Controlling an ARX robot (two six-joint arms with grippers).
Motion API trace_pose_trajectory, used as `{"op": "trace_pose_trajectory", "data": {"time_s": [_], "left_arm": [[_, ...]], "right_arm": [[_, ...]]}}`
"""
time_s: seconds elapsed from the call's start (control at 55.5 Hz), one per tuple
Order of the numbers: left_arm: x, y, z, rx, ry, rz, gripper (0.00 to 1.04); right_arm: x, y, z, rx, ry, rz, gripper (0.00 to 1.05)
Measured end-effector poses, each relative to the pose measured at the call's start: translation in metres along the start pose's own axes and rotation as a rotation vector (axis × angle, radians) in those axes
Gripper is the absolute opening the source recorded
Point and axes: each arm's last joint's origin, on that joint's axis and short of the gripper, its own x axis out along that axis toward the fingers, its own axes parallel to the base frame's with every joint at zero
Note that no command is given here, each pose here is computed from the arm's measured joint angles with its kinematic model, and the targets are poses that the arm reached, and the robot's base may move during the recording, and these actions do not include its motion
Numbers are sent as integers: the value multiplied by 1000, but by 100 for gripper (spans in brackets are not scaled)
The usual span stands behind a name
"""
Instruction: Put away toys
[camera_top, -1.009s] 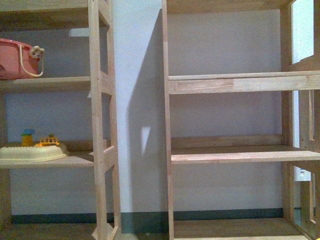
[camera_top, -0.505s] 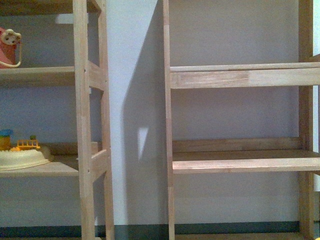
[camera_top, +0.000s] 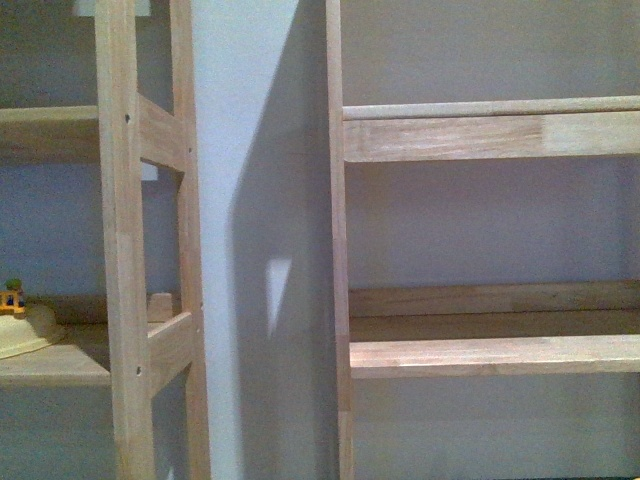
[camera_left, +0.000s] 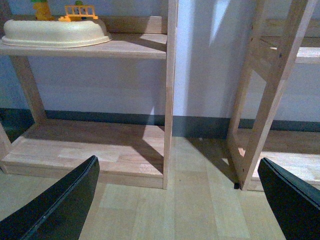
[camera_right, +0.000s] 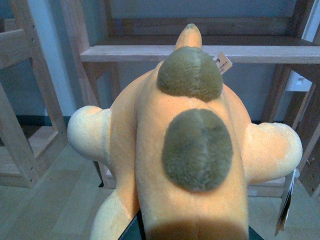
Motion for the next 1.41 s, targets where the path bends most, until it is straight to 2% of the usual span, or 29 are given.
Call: {"op": "trace_pose_trajectory", "data": {"time_s": [0.757,0.865,0.955,1.171,1.333,1.405], "left_arm": [[0,0,0,0,1,0,98],[0,0,0,0,1,0,98],[0,0,0,0,1,0,98],[0,0,0,0,1,0,98],[0,0,0,0,1,0,98],[0,0,0,0,1,0,98]], "right_arm": [[0,0,0,0,0,-1,7],[1,0,-3,82,39,-98,7],[3,0,-1,100,54,-146,7],[3,11,45,64,-38,-152,7],[3,22,91,14,-115,-155,7],[4,27,120,-16,-163,-148,7]]}}
